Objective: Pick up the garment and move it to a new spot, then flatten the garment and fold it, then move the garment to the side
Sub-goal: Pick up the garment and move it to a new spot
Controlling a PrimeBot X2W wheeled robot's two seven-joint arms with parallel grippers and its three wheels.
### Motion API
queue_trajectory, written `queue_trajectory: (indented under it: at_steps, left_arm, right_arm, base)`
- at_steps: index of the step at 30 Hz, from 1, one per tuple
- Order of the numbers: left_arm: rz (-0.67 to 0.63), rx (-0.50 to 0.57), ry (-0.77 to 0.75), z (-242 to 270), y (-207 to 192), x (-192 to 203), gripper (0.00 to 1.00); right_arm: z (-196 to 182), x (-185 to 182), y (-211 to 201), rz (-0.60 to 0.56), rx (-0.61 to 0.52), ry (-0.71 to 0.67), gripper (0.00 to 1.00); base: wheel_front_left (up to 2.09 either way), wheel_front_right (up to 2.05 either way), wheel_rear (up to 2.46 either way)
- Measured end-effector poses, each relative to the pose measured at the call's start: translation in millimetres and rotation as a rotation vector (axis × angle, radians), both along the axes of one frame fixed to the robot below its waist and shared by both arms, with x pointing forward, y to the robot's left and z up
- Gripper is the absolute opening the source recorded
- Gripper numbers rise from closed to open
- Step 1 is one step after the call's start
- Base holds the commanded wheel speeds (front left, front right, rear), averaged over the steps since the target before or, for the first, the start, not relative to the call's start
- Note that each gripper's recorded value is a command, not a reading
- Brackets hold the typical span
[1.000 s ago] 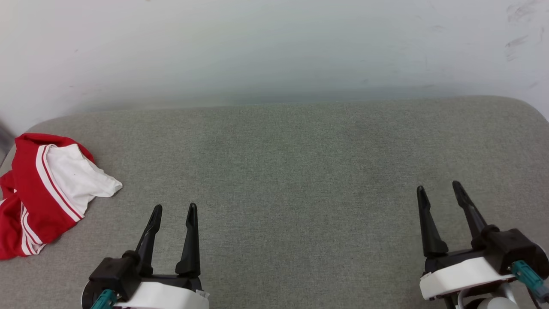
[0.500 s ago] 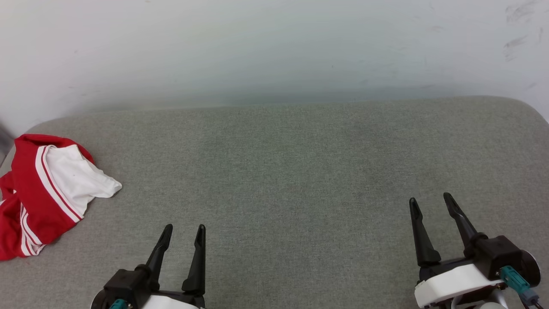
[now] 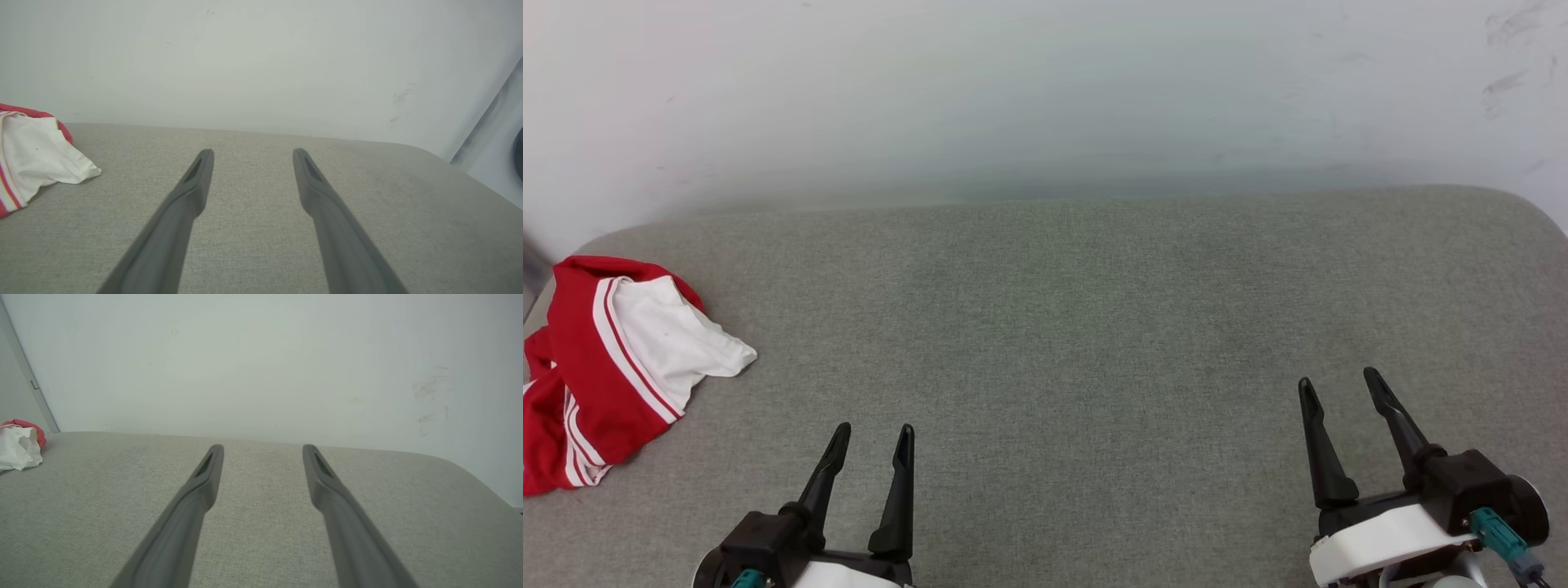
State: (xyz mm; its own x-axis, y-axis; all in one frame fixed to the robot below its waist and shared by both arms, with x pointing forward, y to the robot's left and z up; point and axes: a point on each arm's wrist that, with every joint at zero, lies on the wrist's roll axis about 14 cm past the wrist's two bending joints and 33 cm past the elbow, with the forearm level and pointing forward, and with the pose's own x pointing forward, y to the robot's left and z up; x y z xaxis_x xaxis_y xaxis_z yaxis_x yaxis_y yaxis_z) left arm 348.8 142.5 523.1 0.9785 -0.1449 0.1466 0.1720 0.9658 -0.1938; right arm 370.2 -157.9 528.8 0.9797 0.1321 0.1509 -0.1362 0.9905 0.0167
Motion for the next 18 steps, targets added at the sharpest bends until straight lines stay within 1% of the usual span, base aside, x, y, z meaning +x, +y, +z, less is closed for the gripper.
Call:
queue_trajectory:
  at_steps: [11, 18]
  left_arm:
    - [0.013, 0.000, 0.004, -1, 5, -4, 1.00]
    - [0.089, 0.012, -0.004, 1, 29, -13, 1.00]
  right_arm:
    - [1, 1, 10, 0.030, 0.009, -0.001, 1.00]
    - [0, 6, 32, 0.097, 0.013, 0.001, 1.00]
  base:
    - [0.00, 0.00, 0.00]
    - [0.00, 0.00, 0.00]
